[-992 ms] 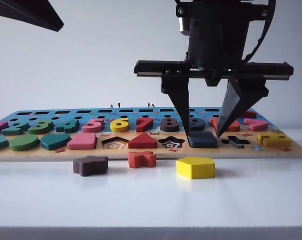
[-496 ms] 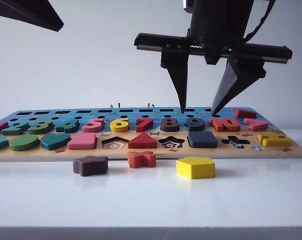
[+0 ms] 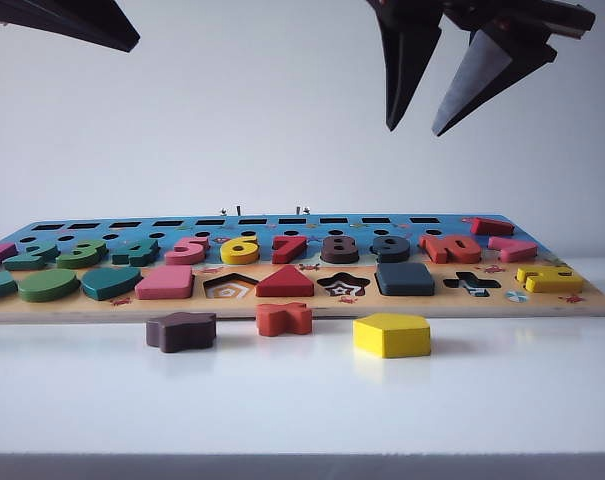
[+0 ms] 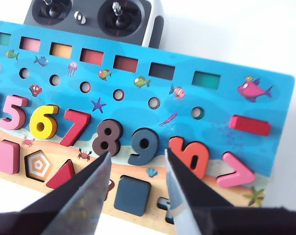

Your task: Insert the cube into the slot.

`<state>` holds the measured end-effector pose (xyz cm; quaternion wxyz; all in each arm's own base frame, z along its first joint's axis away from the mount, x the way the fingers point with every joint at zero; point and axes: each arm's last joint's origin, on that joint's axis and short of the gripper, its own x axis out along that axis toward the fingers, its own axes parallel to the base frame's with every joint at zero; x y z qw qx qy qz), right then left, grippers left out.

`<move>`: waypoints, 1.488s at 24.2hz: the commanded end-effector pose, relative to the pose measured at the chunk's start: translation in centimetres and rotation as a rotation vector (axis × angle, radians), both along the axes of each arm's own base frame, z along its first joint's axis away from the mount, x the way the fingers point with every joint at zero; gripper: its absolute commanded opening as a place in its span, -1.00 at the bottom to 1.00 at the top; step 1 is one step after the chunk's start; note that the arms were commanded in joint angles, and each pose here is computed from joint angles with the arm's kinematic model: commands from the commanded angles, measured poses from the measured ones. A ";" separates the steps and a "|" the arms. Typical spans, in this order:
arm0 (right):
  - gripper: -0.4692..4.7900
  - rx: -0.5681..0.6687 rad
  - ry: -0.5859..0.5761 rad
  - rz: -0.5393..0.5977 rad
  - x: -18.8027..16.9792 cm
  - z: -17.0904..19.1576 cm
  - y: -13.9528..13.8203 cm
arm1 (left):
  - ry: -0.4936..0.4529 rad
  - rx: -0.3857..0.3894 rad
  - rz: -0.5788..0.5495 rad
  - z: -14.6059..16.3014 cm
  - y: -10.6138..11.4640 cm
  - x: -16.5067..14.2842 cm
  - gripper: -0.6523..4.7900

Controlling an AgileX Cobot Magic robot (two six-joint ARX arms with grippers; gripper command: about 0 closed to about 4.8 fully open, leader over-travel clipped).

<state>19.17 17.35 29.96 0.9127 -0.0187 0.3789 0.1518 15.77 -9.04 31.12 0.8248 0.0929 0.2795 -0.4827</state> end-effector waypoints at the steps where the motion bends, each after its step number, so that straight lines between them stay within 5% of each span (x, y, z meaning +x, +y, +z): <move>1: -0.13 0.035 -0.040 0.093 -0.2 0.8 -1.5 | -0.039 -0.003 0.013 0.3 0.0 0.2 -0.70; 7: -0.16 0.171 -0.143 0.167 -1.1 0.8 -4.9 | -0.096 0.000 0.054 0.7 0.1 0.5 -0.70; 17: -0.16 0.171 -0.241 0.047 -4.6 -2.1 -10.1 | -0.133 -0.037 0.150 1.2 1.2 1.5 -0.70; 27: -0.16 0.180 -0.370 -0.232 -8.3 -6.1 -15.4 | -0.129 -0.036 0.161 1.2 1.2 1.5 -0.70; 34: -0.85 0.191 -0.608 -0.404 -11.4 -6.1 -17.4 | -0.127 -0.035 0.166 1.2 1.2 1.5 -0.70; 36: -0.85 0.196 -0.636 -0.404 -11.8 -6.1 -17.5 | -0.127 -0.034 0.167 1.2 1.2 1.5 -0.70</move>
